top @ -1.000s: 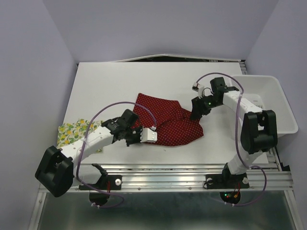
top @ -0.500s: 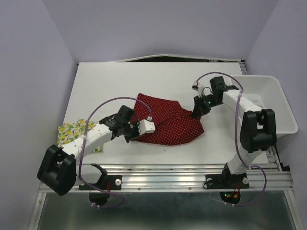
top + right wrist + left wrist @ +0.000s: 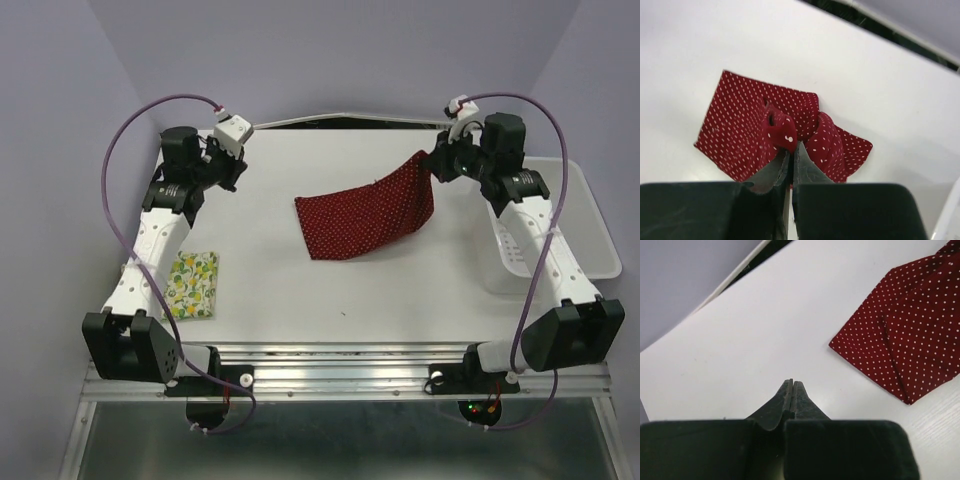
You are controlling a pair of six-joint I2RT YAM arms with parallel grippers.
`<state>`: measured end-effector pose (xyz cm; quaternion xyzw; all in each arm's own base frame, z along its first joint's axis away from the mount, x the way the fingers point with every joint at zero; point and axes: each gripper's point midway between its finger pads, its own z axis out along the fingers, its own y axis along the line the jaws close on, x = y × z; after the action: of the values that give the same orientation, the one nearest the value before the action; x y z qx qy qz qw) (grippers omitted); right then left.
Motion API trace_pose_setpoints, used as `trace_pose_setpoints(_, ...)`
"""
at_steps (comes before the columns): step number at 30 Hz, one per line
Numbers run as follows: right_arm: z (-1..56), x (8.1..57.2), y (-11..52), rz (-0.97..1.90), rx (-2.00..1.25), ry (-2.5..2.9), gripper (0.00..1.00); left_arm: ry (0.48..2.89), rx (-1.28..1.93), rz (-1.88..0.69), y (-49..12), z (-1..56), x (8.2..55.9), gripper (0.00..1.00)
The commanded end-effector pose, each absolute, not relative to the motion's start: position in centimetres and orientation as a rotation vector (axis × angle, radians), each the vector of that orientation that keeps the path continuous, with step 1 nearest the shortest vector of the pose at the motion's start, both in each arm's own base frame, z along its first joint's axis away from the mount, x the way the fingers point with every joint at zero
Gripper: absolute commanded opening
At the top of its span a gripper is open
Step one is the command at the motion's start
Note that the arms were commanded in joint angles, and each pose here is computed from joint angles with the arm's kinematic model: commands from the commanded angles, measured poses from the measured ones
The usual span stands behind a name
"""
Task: Fold and stack the skirts
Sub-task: Flatten the skirt out
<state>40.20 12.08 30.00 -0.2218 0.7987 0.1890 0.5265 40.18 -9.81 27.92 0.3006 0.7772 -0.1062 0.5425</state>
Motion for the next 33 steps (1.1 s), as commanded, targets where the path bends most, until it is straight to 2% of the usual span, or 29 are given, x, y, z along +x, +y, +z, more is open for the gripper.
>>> trace_pose_setpoints(1, 37.5, 40.9, 11.5, 0.372, -0.524, 1.676, 0.01, 1.715, 0.7, -0.356, -11.6, 32.2, 39.1, 0.0)
trace_pose_setpoints(3, 35.9, 40.5, 12.0, 0.409, -0.561, 1.726, 0.01, 1.758, 0.727, -0.411, -12.2, 30.7, 38.8, 0.04)
trace_pose_setpoints(4, 34.8, 39.9, 12.7, 0.452, -0.607, 1.75, 0.01, 1.799, 0.751, -0.474, -12.9, 29.4, 38.2, 0.13)
trace_pose_setpoints(6, 31.2, 38.5, 13.6, 0.546, -0.671, 1.846, 0.01, 1.874, 0.783, -0.558, -13.9, 26.7, 37.6, 0.25)
trace_pose_setpoints(7, 29.9, 37.9, 13.7, 0.561, -0.698, 1.873, 0.01, 1.885, 0.797, -0.58, -14.5, 26.1, 37.3, 0.34)
trace_pose_setpoints(10, 25.3, 36.0, 13.3, 0.583, -0.734, 1.981, 0.01, 1.897, 0.852, -0.601, -16.9, 24.2, 36.7, 0.49)
trace_pose_setpoints(15, 20.3, 32.0, 12.4, 0.582, -0.81, 2.115, 0.01, 1.916, 0.962, -0.608, -21.4, 21.5, 36.3, 0.5)
trace_pose_setpoints(20, 17.4, 28.2, 10.8, 0.515, -0.864, 2.19, 0.01, 2.009, 1.021, -0.646, -26.5, 16.8, 37.6, 0.47)
trace_pose_setpoints(22, 16.6, 27.6, 9.9, 0.451, -0.89, 2.207, 0.01, 2.015, 0.997, -0.632, -27.7, 16.6, 39.5, 0.45)
trace_pose_setpoints(23, 16.1, 26.7, 9.5, 0.435, -0.903, 2.223, 0.01, 2.077, 0.99, -0.647, -28.5, 14.2, 40.2, 0.43)
trace_pose_setpoints(24, 15.7, 26.4, 9.2, 0.418, -0.915, 2.23, 0.01, 2.057, 0.971, -0.647, -29.4, 15.2, 41.7, 0.42)
trace_pose_setpoints(25, 15.2, 25.8, 8.7, 0.385, -0.936, 2.239, 0.01, 2.132, 0.951, -0.65, -29.8, 12.3, 42.4, 0.39)
trace_pose_setpoints(28, 14.2, 25.2, 7.7, 0.328, -0.95, 2.27, 0.01, 2.157, 0.923, -0.648, -31.1, 11.9, 44.8, 0.37)
trace_pose_setpoints(30, 13.6, 24.7, 7.4, 0.315, -0.957, 2.298, 0.01, 2.172, 0.977, -0.721, -32.6, 10.5, 44.9, 0.39)
trace_pose_setpoints(33, 13.1, 24.3, 7.2, 0.313, -0.962, 2.314, 0.01, 2.073, 1.042, -0.888, -34.3, 11.9, 43.4, 0.46)
